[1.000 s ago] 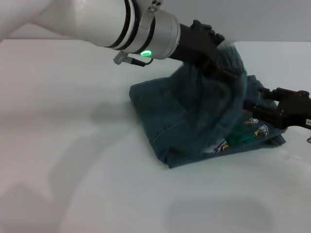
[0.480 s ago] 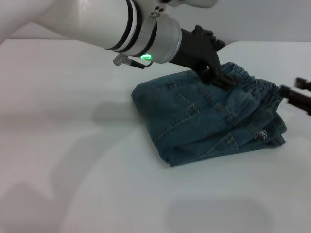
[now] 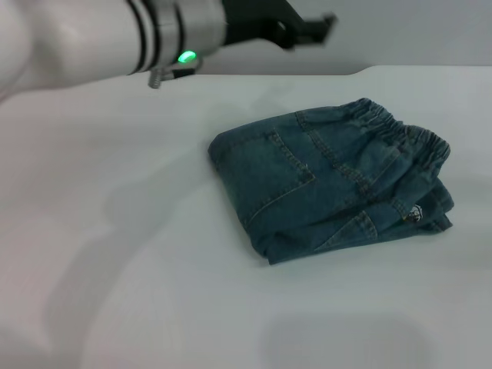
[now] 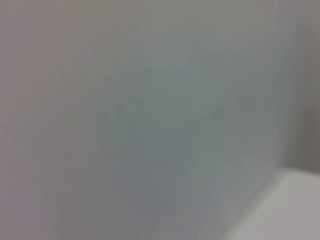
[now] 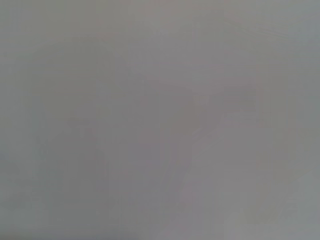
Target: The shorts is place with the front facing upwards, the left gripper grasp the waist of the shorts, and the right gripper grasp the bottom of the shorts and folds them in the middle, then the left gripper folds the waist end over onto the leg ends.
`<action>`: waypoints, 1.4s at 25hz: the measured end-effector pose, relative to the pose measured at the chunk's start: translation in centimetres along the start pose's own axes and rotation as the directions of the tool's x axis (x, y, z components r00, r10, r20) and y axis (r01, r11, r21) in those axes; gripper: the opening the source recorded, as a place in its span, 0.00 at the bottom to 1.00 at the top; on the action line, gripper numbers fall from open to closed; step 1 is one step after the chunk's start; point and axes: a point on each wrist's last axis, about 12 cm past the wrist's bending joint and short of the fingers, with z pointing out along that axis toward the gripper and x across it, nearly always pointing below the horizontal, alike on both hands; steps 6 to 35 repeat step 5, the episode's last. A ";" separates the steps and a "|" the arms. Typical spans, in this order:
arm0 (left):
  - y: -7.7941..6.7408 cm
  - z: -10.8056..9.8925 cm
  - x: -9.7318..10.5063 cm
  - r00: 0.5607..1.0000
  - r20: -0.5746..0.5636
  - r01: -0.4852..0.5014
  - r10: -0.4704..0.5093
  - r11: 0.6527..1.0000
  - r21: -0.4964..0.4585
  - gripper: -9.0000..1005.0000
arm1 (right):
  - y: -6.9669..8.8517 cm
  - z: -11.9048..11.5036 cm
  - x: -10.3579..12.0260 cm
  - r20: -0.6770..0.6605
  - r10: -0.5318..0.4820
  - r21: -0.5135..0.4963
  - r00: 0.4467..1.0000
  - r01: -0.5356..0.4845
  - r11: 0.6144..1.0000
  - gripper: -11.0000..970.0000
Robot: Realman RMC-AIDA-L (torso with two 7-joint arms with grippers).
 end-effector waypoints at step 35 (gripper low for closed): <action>1.9 -1.2 2.7 0.979 0.141 0.168 -0.149 0.976 -0.136 0.84 | -1.4 -1.1 0.6 0.168 -0.073 0.124 0.983 0.052 0.991 0.58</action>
